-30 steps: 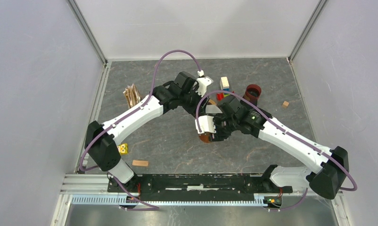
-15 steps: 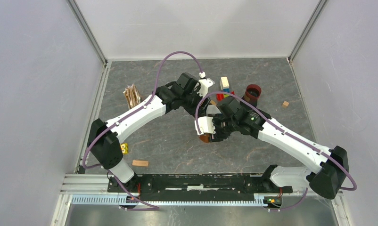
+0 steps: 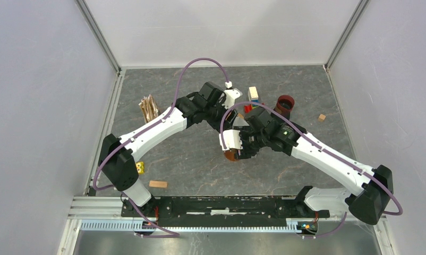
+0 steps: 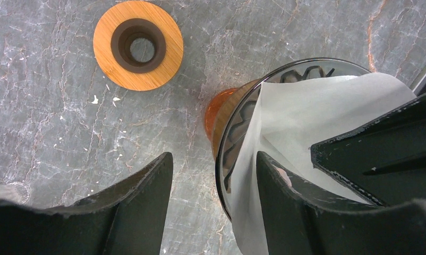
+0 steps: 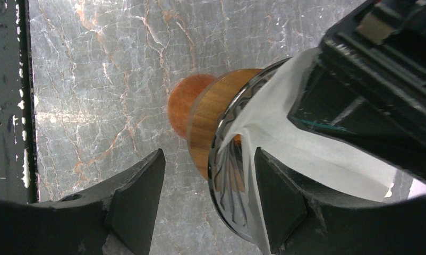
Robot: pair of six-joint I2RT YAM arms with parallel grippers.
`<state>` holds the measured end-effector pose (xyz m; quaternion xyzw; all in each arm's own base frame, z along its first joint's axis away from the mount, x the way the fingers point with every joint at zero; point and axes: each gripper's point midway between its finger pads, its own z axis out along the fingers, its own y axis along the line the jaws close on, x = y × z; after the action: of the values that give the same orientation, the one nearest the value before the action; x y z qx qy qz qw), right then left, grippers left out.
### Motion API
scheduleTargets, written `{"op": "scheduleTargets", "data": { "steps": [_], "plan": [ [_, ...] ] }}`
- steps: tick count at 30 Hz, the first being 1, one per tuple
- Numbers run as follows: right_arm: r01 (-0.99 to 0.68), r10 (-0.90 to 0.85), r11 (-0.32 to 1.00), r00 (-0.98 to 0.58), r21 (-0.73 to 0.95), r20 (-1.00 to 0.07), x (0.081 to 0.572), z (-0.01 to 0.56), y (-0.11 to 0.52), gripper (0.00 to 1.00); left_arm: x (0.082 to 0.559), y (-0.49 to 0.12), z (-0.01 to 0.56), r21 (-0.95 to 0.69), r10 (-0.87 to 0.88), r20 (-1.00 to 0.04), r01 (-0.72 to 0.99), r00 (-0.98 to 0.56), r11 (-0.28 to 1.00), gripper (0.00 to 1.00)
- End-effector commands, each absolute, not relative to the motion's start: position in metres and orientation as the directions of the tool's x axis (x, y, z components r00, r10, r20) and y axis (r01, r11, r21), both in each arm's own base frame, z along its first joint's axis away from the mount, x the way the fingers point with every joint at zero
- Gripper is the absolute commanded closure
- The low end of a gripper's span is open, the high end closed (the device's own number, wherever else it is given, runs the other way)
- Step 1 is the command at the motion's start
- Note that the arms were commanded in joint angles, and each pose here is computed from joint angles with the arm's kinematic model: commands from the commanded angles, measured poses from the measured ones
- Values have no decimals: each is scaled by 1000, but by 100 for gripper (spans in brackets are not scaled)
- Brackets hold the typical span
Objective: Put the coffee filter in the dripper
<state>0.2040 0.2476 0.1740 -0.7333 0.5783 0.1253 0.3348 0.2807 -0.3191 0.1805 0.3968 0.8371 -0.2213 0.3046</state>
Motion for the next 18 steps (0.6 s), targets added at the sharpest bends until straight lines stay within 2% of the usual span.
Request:
{"op": "scheduleTargets", "data": {
  "steps": [1,18],
  "plan": [
    [-916,-720,-86,330,-393,-611,206,205,256,29,288,-324,210,-71,518,-750,828,-412,556,34],
    [-915,-714,-85,332,-394,-616,201,211,251,28,284,-329,235,-91,475,-788,837,-392,540,19]
  ]
}}
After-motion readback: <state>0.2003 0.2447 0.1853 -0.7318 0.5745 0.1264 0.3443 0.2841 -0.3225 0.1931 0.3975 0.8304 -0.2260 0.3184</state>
